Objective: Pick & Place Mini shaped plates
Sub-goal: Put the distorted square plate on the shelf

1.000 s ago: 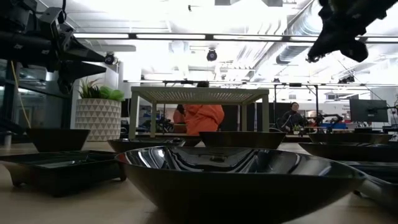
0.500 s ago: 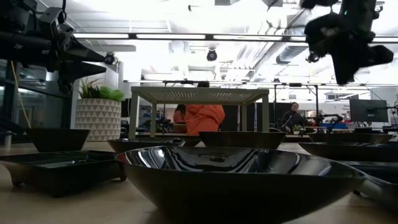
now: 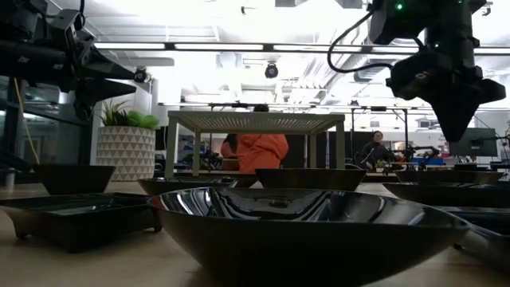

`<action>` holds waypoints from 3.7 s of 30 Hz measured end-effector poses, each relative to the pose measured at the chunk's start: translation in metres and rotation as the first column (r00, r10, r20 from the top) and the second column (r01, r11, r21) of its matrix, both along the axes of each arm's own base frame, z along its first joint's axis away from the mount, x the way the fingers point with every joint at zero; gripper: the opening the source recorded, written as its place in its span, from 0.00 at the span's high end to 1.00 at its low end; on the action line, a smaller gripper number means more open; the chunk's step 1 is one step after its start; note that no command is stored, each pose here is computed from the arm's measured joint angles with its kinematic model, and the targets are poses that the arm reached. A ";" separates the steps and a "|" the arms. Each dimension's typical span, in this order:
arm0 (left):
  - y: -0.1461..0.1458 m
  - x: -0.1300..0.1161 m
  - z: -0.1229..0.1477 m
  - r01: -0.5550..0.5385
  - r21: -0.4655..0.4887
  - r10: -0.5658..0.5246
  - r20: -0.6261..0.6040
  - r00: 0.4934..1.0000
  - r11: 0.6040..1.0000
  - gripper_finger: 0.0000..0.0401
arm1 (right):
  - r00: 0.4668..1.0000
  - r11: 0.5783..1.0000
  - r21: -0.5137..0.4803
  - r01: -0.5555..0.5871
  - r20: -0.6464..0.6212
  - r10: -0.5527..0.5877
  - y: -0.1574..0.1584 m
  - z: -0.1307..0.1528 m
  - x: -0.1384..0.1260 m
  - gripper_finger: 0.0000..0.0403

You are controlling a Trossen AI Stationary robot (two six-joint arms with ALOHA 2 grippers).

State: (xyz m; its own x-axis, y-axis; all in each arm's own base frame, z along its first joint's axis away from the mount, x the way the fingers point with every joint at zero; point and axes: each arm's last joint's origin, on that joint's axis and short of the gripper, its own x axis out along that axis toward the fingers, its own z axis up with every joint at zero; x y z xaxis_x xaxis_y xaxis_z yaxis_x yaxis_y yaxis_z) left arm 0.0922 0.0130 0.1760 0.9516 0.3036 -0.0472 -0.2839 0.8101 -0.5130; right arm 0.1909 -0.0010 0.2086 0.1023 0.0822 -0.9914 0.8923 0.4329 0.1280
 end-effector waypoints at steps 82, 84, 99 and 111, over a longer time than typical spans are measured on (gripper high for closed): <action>0.000 0.000 0.000 0.000 0.000 0.000 0.000 1.000 1.000 0.67 | 0.988 0.988 -0.009 -0.153 -0.008 0.153 0.009 -0.048 0.009 0.85; 0.000 0.000 0.000 0.000 0.000 0.000 0.000 1.000 1.000 0.67 | 0.988 0.988 -0.012 -0.153 -0.008 0.153 0.009 -0.048 0.009 0.87; 0.000 0.000 0.000 0.000 0.000 0.000 0.000 1.000 1.000 0.67 | 0.987 0.987 -0.010 -0.160 -0.011 0.160 0.009 -0.048 0.009 0.99; 0.000 0.000 0.000 0.000 0.000 0.000 0.000 1.000 1.000 0.67 | 0.986 0.986 0.031 -0.163 -0.013 0.163 0.010 -0.048 0.009 1.00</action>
